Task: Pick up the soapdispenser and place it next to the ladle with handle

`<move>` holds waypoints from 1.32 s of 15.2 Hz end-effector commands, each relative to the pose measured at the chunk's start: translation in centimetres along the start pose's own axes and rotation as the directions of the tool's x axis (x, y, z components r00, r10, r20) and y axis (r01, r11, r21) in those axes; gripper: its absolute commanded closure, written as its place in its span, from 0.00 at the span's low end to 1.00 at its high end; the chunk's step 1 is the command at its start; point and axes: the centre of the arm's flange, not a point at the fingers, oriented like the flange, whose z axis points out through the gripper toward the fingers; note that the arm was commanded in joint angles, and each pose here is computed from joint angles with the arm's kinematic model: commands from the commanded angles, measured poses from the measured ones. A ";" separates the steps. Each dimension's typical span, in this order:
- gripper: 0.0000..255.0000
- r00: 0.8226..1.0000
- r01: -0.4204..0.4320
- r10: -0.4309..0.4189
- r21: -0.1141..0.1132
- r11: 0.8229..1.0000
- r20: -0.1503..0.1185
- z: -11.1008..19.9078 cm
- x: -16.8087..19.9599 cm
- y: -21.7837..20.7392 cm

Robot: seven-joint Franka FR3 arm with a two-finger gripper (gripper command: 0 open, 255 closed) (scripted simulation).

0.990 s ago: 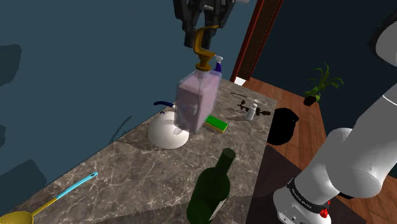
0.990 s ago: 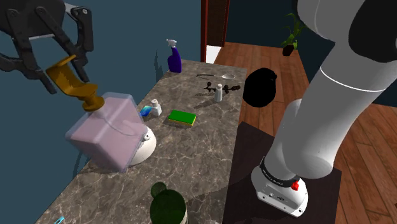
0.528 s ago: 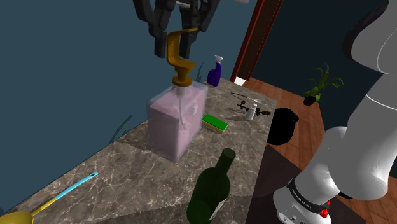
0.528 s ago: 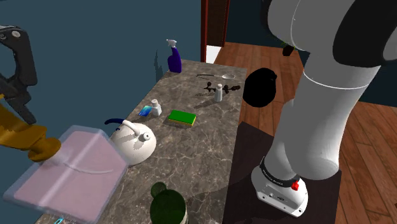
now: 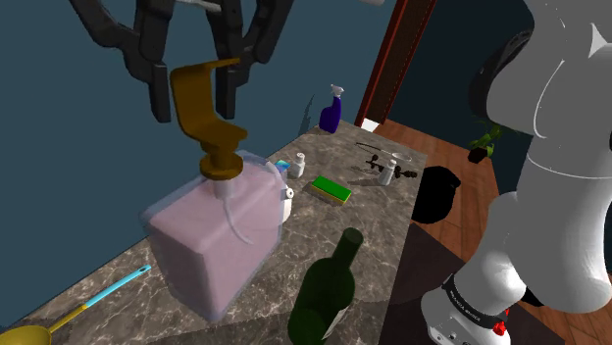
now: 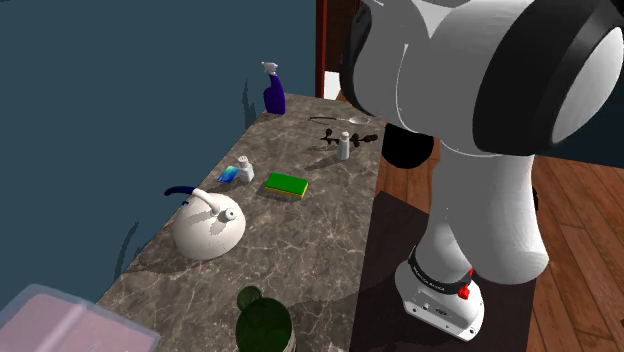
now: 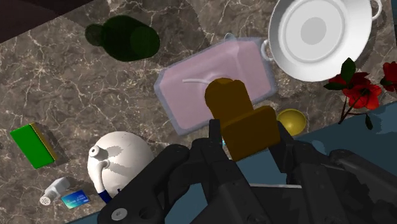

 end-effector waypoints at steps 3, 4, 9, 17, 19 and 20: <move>1.00 1.000 -0.003 0.003 0.001 1.000 0.000 1.9 -0.1 -0.4; 1.00 1.000 -0.003 0.003 0.001 1.000 0.000 2.4 -0.1 -0.4; 1.00 1.000 -0.003 0.003 0.001 1.000 0.000 5.1 0.2 -0.2; 1.00 1.000 -0.003 0.003 0.001 1.000 0.000 9.3 0.5 0.1; 1.00 1.000 -0.003 0.003 0.001 1.000 0.000 10.3 0.6 0.2; 1.00 1.000 -0.003 0.003 0.001 1.000 0.000 10.8 0.7 0.2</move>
